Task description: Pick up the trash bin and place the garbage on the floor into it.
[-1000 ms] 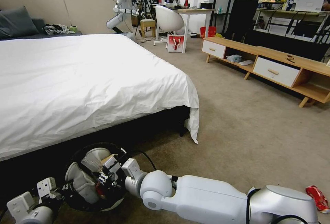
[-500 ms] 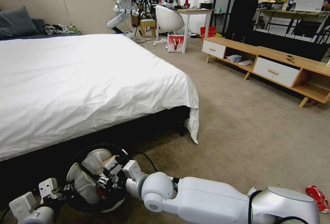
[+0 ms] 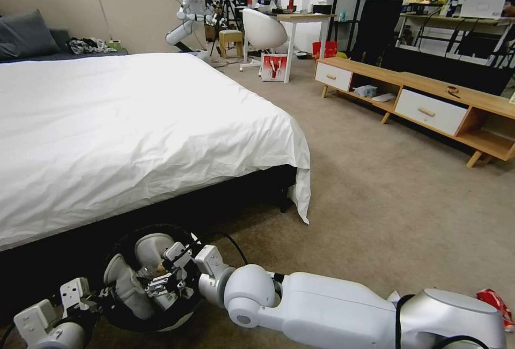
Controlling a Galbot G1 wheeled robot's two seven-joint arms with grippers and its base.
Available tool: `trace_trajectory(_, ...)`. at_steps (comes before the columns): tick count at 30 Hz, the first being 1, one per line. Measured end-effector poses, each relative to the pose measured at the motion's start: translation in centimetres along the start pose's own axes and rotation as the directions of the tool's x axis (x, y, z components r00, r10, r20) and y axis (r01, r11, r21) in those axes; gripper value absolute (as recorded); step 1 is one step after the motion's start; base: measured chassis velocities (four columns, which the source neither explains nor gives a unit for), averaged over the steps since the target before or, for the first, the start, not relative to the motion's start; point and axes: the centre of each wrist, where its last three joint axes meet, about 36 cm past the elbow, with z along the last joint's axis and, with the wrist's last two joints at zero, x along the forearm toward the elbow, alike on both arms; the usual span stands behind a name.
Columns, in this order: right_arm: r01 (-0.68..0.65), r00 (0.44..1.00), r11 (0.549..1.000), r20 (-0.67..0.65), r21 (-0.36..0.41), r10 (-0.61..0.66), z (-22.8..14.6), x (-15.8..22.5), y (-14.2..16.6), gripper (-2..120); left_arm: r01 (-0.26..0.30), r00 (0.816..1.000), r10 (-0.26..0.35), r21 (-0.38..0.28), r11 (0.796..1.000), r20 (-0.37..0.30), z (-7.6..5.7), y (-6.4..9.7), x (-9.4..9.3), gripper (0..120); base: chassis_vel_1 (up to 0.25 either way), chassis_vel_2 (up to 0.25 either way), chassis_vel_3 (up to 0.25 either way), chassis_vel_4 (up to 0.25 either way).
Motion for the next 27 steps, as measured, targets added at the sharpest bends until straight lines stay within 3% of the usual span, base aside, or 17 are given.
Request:
trace_trajectory(13, -0.018, 0.998, 1.0, 0.061, 0.01, 0.017, -3.3, 2.2, -0.8, 100, 0.009, 1.0, -0.009, -0.009, 1.0, 0.002, -0.2, 0.3, 0.0, 3, 0.0, 0.0, 0.0, 0.0)
trace_trajectory(23, -0.12, 0.986, 0.992, 0.118, 0.024, 0.116, -5.5, 7.9, -4.8, 100, 0.025, 1.0, -0.025, -0.011, 1.0, -0.003, -0.2, 0.8, -0.2, 3, 0.0, 0.0, 0.0, 0.0)
trace_trajectory(27, -0.207, 0.965, 0.978, 0.158, -0.027, 0.209, -5.0, 11.6, -7.0, 100, 0.035, 0.999, -0.035, -0.015, 0.999, -0.007, -0.1, 1.1, -0.3, 3, 0.0, 0.0, 0.0, 0.0)
